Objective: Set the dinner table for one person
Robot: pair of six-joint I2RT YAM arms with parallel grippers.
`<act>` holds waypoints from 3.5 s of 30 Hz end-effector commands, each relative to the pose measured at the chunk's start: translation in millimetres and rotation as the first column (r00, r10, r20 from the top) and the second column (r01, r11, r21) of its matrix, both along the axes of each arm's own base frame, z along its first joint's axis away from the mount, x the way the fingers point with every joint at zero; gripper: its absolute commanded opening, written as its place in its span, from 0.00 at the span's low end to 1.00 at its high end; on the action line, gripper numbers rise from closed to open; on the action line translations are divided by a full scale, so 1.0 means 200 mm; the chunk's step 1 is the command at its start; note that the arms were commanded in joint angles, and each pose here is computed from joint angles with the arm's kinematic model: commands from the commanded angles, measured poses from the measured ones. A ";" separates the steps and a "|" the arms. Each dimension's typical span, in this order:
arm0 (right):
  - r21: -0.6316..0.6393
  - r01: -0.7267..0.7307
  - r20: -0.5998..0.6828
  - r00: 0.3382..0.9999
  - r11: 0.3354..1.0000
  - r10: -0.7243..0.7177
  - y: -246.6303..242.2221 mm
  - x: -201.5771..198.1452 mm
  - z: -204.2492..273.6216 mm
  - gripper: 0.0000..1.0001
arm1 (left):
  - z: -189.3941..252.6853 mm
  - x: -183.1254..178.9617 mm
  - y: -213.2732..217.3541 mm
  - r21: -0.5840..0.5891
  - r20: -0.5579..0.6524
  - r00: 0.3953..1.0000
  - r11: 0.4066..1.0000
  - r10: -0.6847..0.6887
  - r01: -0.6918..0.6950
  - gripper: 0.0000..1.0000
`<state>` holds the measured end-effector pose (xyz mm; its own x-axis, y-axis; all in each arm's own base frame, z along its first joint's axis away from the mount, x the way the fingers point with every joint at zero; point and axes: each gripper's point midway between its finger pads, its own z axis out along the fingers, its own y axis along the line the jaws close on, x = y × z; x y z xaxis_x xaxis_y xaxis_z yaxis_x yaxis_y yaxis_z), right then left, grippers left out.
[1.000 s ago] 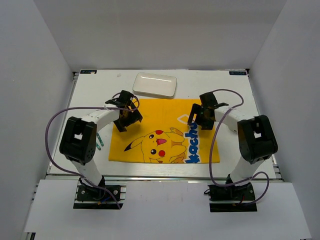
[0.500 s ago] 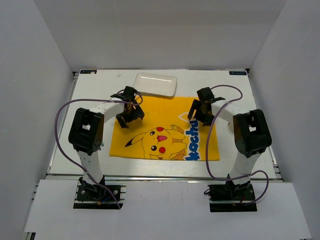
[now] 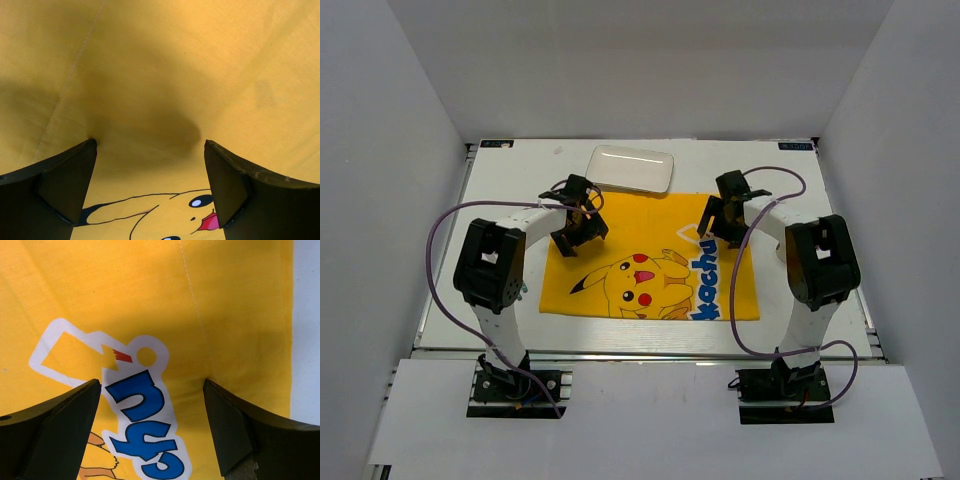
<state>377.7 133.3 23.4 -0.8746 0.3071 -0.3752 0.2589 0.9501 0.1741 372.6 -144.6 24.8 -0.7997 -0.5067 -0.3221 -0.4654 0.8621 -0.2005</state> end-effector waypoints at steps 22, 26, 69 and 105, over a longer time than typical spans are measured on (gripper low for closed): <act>0.101 -0.036 0.014 0.999 0.994 0.035 0.00 0.07 0.02 0.89 | 0.07 -0.12 -0.04 -0.067 0.024 1.000 0.998 0.014 -0.012 0.98; 0.120 -0.028 0.058 0.998 0.992 0.021 0.00 0.07 0.11 0.89 | 0.14 -0.06 0.02 -0.039 0.058 0.998 0.999 0.030 -0.027 0.98; 0.534 -0.377 0.345 0.914 0.757 0.212 0.78 1.07 0.11 0.59 | 0.90 -0.45 0.41 0.225 0.491 0.843 0.967 -0.219 0.120 0.98; 0.637 -0.411 0.487 0.871 0.653 0.073 0.51 0.55 1.23 0.00 | 0.86 -0.48 0.43 0.213 0.488 0.854 0.974 -0.179 0.083 0.98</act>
